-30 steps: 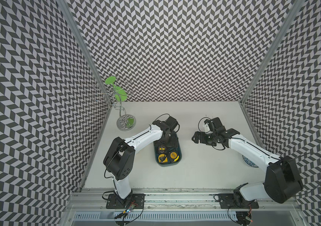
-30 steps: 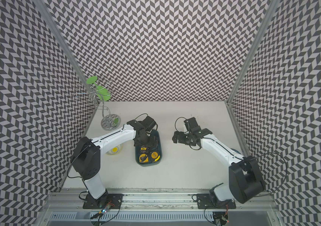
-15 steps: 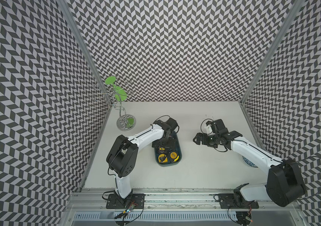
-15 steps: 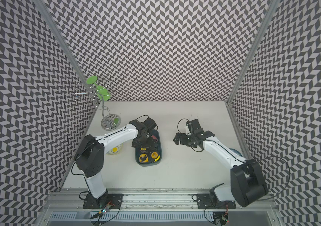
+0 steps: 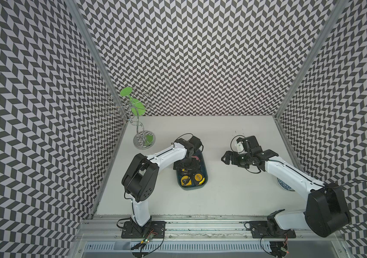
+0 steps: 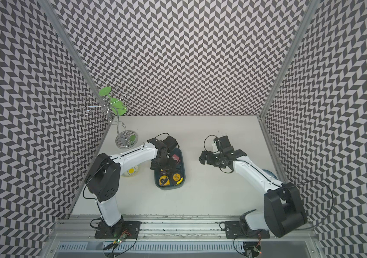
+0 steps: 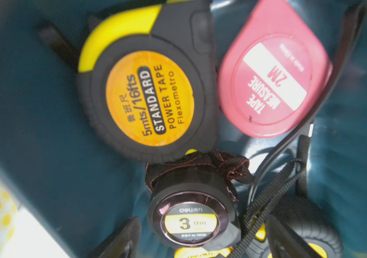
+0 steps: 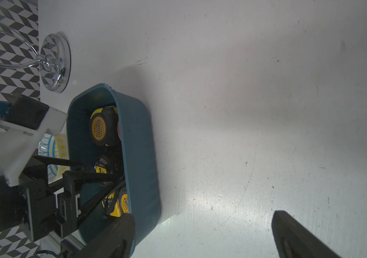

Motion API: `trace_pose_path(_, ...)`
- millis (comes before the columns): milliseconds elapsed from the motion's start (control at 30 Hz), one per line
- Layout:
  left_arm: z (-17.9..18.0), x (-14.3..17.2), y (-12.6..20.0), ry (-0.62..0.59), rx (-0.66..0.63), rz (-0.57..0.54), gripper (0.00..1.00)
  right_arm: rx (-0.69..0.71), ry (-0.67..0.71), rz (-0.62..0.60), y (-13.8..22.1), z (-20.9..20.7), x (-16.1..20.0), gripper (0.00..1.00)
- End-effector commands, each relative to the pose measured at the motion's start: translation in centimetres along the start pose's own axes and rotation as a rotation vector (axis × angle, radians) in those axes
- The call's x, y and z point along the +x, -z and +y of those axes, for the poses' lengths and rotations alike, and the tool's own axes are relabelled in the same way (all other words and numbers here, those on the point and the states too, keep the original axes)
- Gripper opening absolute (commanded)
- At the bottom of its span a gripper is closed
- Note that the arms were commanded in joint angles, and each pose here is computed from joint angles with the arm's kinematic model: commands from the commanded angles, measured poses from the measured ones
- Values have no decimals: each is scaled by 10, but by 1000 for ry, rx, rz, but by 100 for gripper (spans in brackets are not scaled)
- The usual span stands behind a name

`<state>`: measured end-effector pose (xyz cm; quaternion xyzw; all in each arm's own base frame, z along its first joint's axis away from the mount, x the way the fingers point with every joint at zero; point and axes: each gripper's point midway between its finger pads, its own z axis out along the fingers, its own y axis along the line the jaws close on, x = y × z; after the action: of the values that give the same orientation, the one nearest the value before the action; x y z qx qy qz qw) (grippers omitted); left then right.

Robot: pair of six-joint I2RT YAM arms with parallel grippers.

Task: Take the tape measure out of the storage box
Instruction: Pick up the tape measure from the storage box.

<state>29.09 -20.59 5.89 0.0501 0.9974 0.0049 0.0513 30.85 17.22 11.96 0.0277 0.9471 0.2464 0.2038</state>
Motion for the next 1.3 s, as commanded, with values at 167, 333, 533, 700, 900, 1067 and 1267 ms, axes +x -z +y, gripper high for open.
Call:
trace_pose_path(167, 15, 0, -4, 44, -61, -8, 87, -20, -2, -44, 6, 0, -5, 100)
trace_pose_path(333, 21, -2, -2, 76, -85, -33, 83, -19, -7, -40, 4, -3, -2, 100)
trace_pose_path(533, 27, 3, -8, 95, -112, -27, 81, -22, -10, -38, 3, -4, -2, 100)
trace_pose_path(700, 25, 10, -19, 103, -103, -4, 80, -22, -11, -35, 1, -5, -1, 100)
trace_pose_path(900, 24, 12, -28, 109, -100, 10, 74, -15, -15, -36, 1, -8, -1, 100)
trace_pose_path(1067, 23, 6, -20, 111, -98, -13, 57, -9, -19, -36, 1, -11, 0, 100)
trace_pose_path(1267, 19, -8, 0, 126, -81, -60, 34, -13, -23, -43, 2, -10, -2, 100)
